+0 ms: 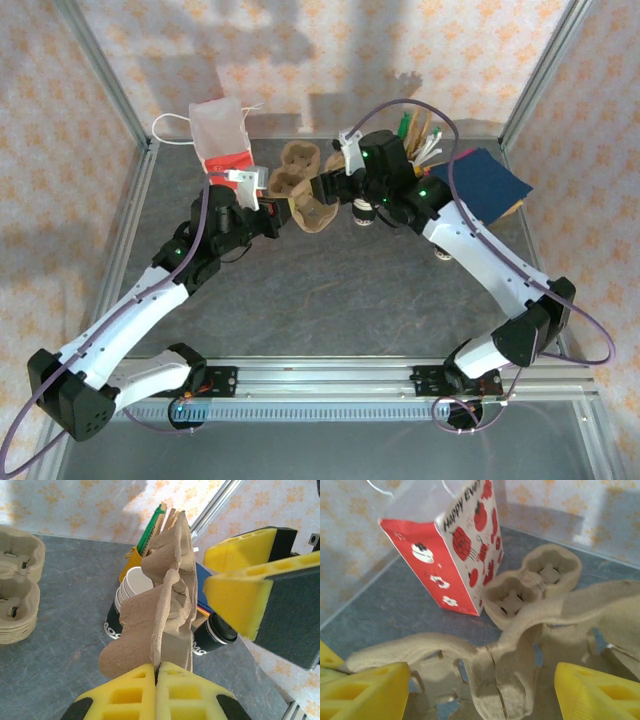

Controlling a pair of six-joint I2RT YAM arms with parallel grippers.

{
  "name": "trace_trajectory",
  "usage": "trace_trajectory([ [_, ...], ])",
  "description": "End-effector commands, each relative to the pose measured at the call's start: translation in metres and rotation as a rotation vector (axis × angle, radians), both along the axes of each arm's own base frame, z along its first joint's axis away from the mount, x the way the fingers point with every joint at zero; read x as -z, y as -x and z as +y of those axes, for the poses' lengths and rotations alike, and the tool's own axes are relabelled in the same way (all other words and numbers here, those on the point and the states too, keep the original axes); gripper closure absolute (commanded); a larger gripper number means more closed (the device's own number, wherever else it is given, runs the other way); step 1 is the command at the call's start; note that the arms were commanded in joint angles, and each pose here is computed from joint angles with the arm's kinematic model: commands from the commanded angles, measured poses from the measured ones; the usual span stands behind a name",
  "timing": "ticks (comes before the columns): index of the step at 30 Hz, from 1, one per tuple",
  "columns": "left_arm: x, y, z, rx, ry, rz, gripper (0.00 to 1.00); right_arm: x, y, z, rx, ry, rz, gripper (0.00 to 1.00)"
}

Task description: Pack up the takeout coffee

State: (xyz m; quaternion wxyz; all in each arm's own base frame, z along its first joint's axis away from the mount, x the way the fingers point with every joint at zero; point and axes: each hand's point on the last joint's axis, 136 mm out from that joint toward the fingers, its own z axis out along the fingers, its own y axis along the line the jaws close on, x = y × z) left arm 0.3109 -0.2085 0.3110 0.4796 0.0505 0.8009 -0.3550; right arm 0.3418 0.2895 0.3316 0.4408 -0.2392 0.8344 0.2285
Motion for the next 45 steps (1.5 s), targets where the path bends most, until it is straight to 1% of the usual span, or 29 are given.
trace_trajectory([
  [1, -0.012, -0.002, -0.010, 0.035, 0.033, -0.023, 1.00, 0.005, -0.001, -0.009, 0.015, 0.091, -0.018, 0.25],
  [9, -0.002, -0.006, -0.010, 0.028, 0.019, -0.012, 1.00, 0.030, 0.000, -0.009, -0.030, 0.186, 0.015, 0.28],
  [14, -0.003, -0.004, -0.012, 0.043, 0.027, -0.014, 1.00, 0.041, 0.001, -0.009, -0.050, 0.209, 0.014, 0.27],
  [22, -0.004, -0.001, -0.010, 0.047, 0.018, -0.024, 1.00, 0.055, 0.000, -0.008, -0.042, 0.241, 0.082, 0.28],
  [25, -0.004, 0.000, -0.010, 0.047, 0.027, -0.026, 1.00, 0.062, -0.001, -0.013, -0.024, 0.269, 0.088, 0.26],
  [28, -0.005, 0.000, -0.011, 0.052, 0.032, -0.025, 1.00, 0.060, -0.001, -0.014, -0.019, 0.267, 0.083, 0.25],
  [31, -0.005, 0.000, -0.012, 0.058, 0.033, -0.026, 1.00, 0.057, -0.002, -0.012, -0.017, 0.249, 0.074, 0.27],
  [34, -0.001, -0.001, -0.011, 0.051, 0.023, -0.025, 1.00, 0.050, -0.006, -0.010, 0.004, 0.215, 0.062, 0.34],
  [37, 0.002, -0.001, -0.011, 0.053, 0.022, -0.022, 1.00, 0.044, -0.005, -0.001, -0.020, 0.172, 0.067, 0.40],
  [42, 0.001, 0.000, -0.013, 0.059, 0.031, -0.020, 1.00, 0.050, -0.007, -0.005, -0.008, 0.205, 0.064, 0.42],
  [45, -0.002, 0.000, -0.013, 0.063, 0.035, -0.022, 1.00, 0.053, -0.006, -0.005, -0.017, 0.211, 0.064, 0.41],
])
